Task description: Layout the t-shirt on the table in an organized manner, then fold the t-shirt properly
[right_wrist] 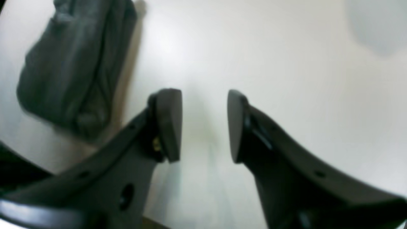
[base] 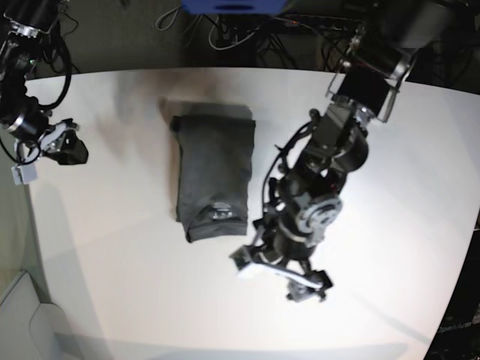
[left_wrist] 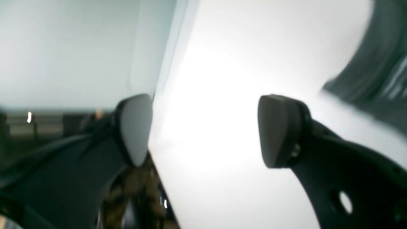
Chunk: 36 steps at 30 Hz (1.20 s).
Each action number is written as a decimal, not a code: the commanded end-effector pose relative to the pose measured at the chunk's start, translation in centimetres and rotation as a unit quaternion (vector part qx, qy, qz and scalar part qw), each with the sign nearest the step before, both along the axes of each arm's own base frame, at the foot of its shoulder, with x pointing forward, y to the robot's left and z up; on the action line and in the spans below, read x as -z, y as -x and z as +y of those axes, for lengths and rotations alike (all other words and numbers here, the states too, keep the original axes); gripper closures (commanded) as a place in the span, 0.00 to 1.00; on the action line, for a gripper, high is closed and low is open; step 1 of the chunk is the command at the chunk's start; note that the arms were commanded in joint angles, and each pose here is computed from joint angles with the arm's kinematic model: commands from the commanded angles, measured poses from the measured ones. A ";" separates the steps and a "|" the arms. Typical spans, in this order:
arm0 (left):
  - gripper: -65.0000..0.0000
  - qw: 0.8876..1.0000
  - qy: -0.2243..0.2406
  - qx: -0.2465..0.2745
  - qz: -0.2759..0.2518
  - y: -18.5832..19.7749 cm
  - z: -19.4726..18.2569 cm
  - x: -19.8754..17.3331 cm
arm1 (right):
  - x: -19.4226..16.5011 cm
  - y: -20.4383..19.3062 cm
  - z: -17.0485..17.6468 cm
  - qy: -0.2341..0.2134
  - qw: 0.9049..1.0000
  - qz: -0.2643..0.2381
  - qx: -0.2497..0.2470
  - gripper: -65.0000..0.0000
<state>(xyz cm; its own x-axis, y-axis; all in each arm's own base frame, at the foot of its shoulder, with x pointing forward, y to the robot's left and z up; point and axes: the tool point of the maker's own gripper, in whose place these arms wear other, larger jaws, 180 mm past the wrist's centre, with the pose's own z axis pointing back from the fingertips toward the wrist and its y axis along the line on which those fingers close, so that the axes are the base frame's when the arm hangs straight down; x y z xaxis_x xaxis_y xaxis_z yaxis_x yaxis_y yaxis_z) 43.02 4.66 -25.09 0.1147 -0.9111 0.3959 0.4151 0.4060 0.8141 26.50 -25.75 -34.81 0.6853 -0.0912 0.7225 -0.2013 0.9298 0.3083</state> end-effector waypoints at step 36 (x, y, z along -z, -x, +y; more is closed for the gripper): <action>1.00 0.904 0.092 -0.112 0.401 36.9 6.4 17.6 | 11.9 26.8 -3.6 0.199 0.929 0.297 0.094 1.00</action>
<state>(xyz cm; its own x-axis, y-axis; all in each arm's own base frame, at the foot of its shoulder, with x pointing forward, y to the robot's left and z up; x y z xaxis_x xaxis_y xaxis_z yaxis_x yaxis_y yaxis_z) 6.06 10.99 -43.00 0.6019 -0.7614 0.2408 0.7409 0.6449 0.1875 -0.96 -28.56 -47.40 0.9785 -0.0640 0.1959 0.0740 0.9963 -0.0446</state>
